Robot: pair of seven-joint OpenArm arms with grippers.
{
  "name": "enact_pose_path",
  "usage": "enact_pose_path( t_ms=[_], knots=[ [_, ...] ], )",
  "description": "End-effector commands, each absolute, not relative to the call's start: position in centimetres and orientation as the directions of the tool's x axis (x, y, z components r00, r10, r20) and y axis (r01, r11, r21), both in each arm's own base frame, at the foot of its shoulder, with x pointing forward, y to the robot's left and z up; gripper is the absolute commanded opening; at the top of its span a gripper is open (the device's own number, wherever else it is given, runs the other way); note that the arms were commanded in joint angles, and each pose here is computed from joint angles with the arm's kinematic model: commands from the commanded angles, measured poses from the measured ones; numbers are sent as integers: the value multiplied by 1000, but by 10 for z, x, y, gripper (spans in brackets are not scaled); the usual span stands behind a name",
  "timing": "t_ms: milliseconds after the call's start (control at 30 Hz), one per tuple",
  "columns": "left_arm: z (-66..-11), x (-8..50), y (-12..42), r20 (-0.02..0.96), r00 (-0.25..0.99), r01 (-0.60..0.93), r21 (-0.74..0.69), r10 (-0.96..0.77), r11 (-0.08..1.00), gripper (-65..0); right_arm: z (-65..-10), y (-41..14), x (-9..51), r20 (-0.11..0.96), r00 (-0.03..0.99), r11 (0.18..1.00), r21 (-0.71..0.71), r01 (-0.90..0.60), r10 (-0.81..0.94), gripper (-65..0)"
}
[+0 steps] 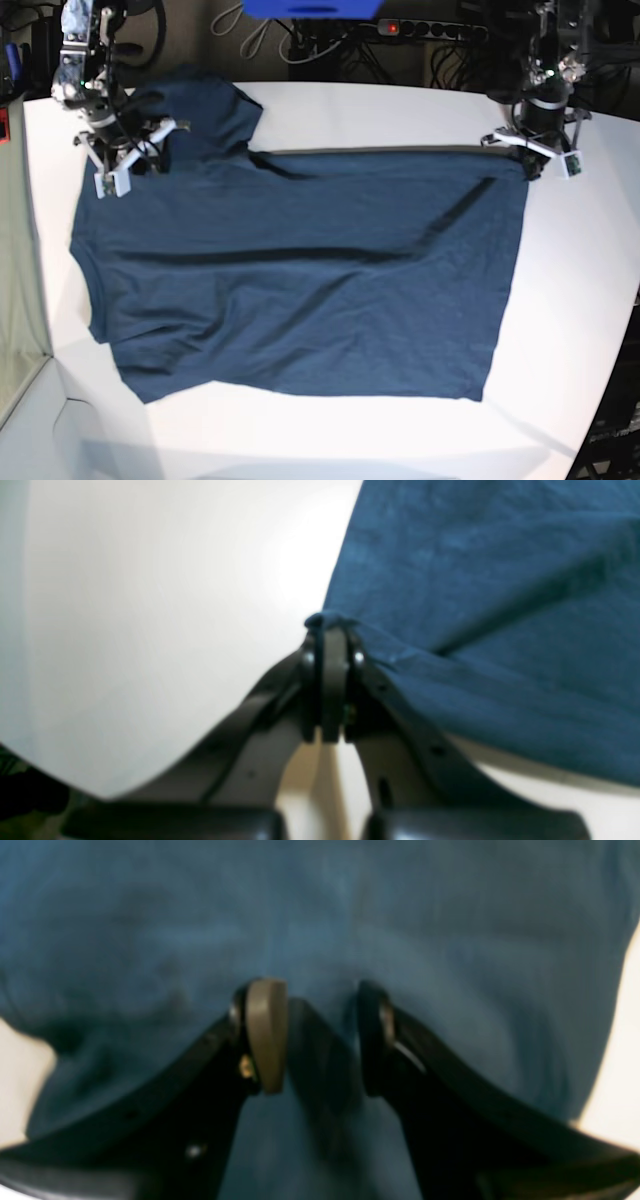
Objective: Layout the t-shirt on the table in an organized manner, then fold the t-shirt properly
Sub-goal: 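Drag the shirt edge with the left gripper away from the right gripper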
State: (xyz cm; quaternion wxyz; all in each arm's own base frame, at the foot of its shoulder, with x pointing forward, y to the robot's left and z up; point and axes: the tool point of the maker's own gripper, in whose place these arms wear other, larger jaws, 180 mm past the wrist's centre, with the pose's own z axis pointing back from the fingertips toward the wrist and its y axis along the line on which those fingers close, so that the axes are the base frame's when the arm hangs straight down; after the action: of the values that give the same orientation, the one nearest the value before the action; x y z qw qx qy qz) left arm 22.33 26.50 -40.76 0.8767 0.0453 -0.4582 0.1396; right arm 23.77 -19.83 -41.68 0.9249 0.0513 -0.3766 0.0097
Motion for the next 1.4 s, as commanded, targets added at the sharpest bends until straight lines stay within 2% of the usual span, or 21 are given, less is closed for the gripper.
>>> enact_pose_path(
  t_ms=[0, 367, 767, 867, 1100, 1367],
  knots=[
    [-394, 230, 265, 844, 505, -266, -43, 177, 963, -649, -413, -202, 242, 713, 701, 995, 82, -57, -18, -410],
    [-365, 238, 190, 880, 468, 135, -165, 84, 977, -649, -445, -220, 253, 661, 748, 995, 95, -7, -58, -410],
    [-355, 217, 160, 877, 462, 520, -147, -132, 841, -649, -439, -221, 263, 678, 733, 995, 95, -8, -59, -410],
    [-354, 215, 163, 873, 456, 555, -129, -171, 822, -649, -439, -220, 263, 678, 733, 995, 97, -7, -60, -410],
    [-372, 195, 179, 794, 447, 655, 23, -412, 755, -649, -439, -220, 264, 679, 732, 995, 96, -7, -60, -410],
    [-369, 210, 238, 694, 428, 612, 248, -578, 751, -650, -436, -220, 269, 686, 725, 995, 98, -8, -61, -410]
  ],
)
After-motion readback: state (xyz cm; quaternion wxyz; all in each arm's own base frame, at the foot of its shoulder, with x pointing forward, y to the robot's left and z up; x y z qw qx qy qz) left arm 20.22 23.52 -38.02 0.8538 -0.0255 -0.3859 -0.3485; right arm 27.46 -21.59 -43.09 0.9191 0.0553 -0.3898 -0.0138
